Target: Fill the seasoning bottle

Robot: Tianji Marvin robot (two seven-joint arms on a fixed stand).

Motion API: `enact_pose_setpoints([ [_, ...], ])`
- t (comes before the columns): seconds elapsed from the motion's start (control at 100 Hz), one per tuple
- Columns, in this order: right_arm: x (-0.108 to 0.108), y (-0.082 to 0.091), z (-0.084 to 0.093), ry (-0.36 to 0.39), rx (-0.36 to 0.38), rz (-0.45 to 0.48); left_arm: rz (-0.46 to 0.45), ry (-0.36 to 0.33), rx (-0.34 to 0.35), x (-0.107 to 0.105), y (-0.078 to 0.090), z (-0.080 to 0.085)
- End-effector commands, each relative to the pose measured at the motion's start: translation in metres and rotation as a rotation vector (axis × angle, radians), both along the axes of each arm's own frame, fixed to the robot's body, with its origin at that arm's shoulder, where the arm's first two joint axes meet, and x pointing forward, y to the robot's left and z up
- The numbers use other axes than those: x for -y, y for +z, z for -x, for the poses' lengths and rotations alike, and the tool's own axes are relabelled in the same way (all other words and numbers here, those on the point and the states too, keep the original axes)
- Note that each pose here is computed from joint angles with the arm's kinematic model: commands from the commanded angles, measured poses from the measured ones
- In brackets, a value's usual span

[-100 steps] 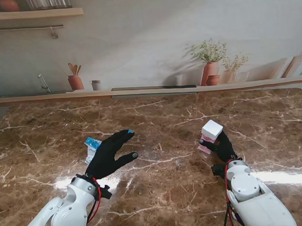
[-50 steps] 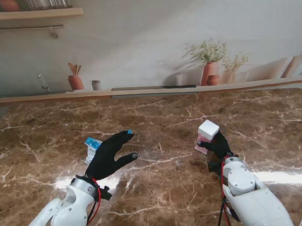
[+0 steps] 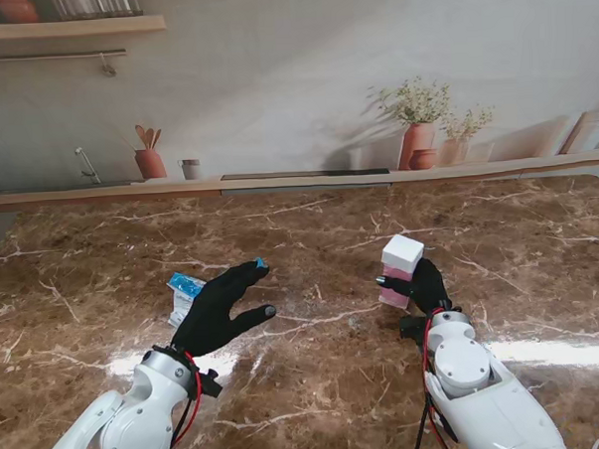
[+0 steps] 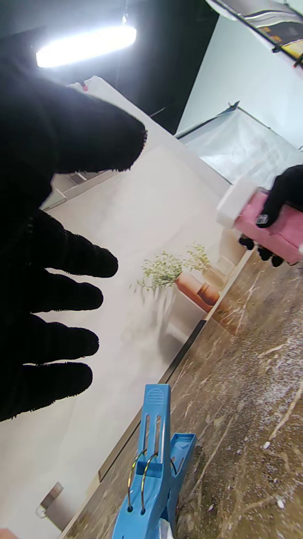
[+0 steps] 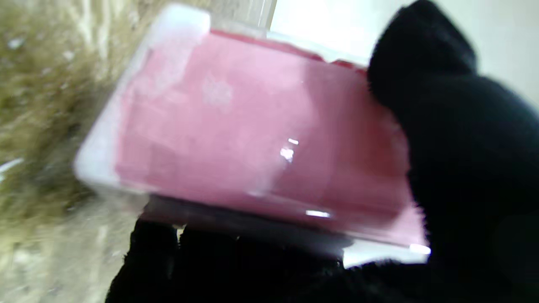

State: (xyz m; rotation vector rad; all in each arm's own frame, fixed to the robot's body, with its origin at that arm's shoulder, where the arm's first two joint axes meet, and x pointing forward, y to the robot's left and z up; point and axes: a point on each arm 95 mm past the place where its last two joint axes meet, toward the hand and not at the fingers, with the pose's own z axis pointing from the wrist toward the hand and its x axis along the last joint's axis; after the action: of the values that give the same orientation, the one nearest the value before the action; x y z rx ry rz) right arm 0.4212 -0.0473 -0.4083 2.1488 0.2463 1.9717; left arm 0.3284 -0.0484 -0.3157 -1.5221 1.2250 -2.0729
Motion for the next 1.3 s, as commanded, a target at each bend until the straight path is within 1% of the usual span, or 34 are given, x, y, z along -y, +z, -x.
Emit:
enact_pose_setpoints([
  [0.0, -0.011, 0.013, -0.001, 0.03, 0.028, 0.002, -0.02, -0.018, 0.011, 0.0, 0.007, -0.005],
  [0.05, -0.015, 0.02, 0.0, 0.045, 0.05, 0.023, -0.032, -0.03, 0.011, 0.001, 0.011, -0.008],
  [0.16, -0.027, 0.035, 0.005, 0.103, 0.101, 0.049, -0.064, -0.061, 0.015, 0.003, 0.021, -0.018],
  [0.24, -0.037, 0.044, 0.009, 0.141, 0.139, 0.05, -0.097, -0.085, 0.02, 0.005, 0.031, -0.026],
  [0.31, -0.046, 0.05, 0.012, 0.173, 0.171, 0.058, -0.11, -0.103, 0.019, 0.007, 0.041, -0.033],
  [0.42, -0.058, 0.056, 0.015, 0.234, 0.208, 0.108, -0.132, -0.142, 0.01, 0.011, 0.059, -0.046],
  [0.47, -0.063, 0.057, 0.017, 0.271, 0.214, 0.119, -0.166, -0.164, 0.01, 0.013, 0.068, -0.051],
  [0.53, -0.07, 0.057, 0.018, 0.3, 0.22, 0.119, -0.218, -0.209, 0.005, 0.016, 0.081, -0.055],
  [0.65, -0.085, 0.056, 0.018, 0.347, 0.225, 0.064, -0.323, -0.307, 0.013, 0.022, 0.107, -0.065],
  [0.75, -0.095, 0.056, 0.019, 0.387, 0.228, 0.024, -0.434, -0.391, 0.049, 0.028, 0.129, -0.073],
  [0.84, -0.1, 0.056, 0.019, 0.423, 0.23, 0.014, -0.5, -0.45, 0.087, 0.034, 0.143, -0.078],
  [0.96, -0.103, 0.055, 0.02, 0.45, 0.228, 0.003, -0.558, -0.516, 0.146, 0.044, 0.154, -0.083],
  [1.03, -0.105, 0.054, 0.021, 0.458, 0.222, -0.004, -0.581, -0.548, 0.158, 0.05, 0.157, -0.085],
  [1.21, -0.109, 0.055, 0.024, 0.489, 0.232, -0.032, -0.653, -0.612, 0.146, 0.062, 0.159, -0.089],
  [1.29, -0.111, 0.056, 0.025, 0.497, 0.239, -0.024, -0.695, -0.633, 0.143, 0.064, 0.16, -0.09],
])
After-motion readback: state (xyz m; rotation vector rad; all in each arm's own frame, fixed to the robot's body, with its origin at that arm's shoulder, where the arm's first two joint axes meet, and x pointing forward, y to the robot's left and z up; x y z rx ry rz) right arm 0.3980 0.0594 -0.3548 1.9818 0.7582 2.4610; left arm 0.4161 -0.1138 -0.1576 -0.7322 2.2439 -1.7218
